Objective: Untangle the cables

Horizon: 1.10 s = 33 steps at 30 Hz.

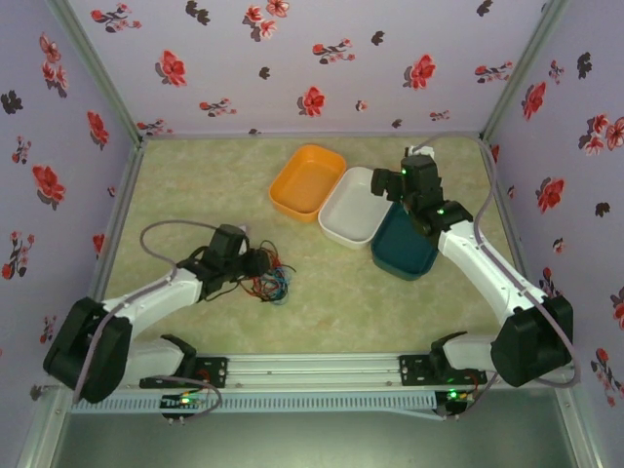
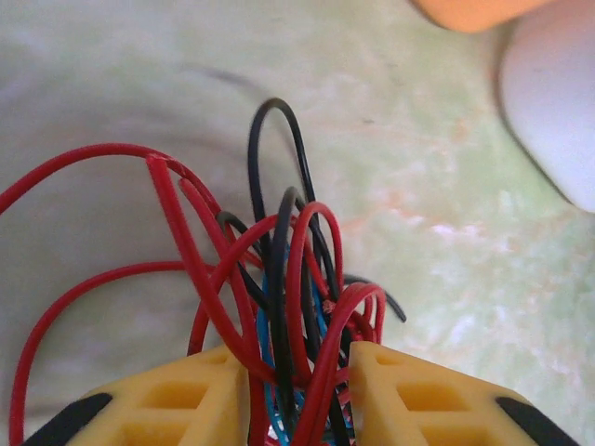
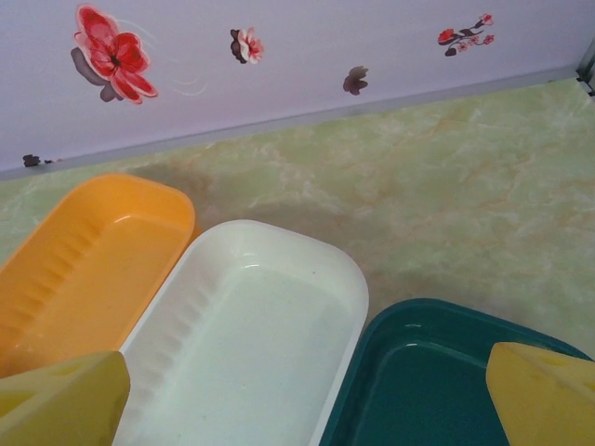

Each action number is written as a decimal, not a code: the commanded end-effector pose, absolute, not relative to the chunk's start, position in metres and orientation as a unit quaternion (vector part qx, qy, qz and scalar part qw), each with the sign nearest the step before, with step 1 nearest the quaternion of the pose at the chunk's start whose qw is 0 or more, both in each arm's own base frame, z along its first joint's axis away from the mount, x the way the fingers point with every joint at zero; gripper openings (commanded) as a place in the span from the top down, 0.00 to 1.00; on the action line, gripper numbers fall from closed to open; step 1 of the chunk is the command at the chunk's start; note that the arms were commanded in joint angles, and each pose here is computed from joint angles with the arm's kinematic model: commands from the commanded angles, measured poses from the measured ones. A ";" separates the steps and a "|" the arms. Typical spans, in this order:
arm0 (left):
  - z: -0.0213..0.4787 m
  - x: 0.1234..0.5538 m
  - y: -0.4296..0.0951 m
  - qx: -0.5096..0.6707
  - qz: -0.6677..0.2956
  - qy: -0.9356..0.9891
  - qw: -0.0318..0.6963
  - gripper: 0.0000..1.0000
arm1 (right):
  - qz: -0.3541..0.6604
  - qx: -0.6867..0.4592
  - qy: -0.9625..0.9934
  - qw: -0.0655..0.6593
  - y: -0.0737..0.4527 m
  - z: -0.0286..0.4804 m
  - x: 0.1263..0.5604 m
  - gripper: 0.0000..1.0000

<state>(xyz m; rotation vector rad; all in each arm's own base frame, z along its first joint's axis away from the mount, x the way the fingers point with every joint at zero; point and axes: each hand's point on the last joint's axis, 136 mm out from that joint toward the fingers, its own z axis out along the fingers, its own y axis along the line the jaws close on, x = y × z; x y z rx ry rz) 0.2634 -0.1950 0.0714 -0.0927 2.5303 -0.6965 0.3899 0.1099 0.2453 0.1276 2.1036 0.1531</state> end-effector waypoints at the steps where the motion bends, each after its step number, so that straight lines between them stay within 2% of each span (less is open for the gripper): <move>1: 0.095 0.276 -0.232 0.042 -0.295 0.914 0.277 0.66 | 0.085 0.052 0.867 0.488 0.119 0.255 0.385 0.01; 6: 0.101 0.278 -0.274 0.107 -0.332 0.901 0.260 0.66 | 0.090 0.050 0.873 0.477 0.122 0.252 0.376 0.01; 11: 0.106 0.275 -0.279 0.117 -0.330 0.901 0.255 0.60 | 0.118 0.017 0.884 0.452 0.141 0.245 0.363 0.01; 13: 0.112 0.275 -0.272 0.111 -0.322 0.902 0.265 0.53 | 0.127 -0.003 0.889 0.439 0.152 0.240 0.357 0.03; 20: 0.136 0.280 -0.233 0.056 -0.252 0.914 0.313 0.30 | 0.166 -0.060 0.905 0.387 0.196 0.218 0.339 0.24; 23: 0.140 0.280 -0.211 0.021 -0.217 0.920 0.327 0.06 | 0.189 -0.087 0.907 0.366 0.217 0.211 0.331 0.31; 24: 0.140 0.279 -0.203 0.009 -0.203 0.921 0.332 0.00 | 0.196 -0.098 0.907 0.358 0.225 0.209 0.328 0.34; 29: 0.134 0.269 -0.169 -0.039 -0.154 0.928 0.337 0.00 | 0.223 -0.155 0.908 0.320 0.263 0.195 0.312 0.42; 33: 0.120 0.252 -0.152 -0.061 -0.142 0.937 0.315 0.00 | 0.220 -0.226 0.903 0.290 0.293 0.184 0.293 0.47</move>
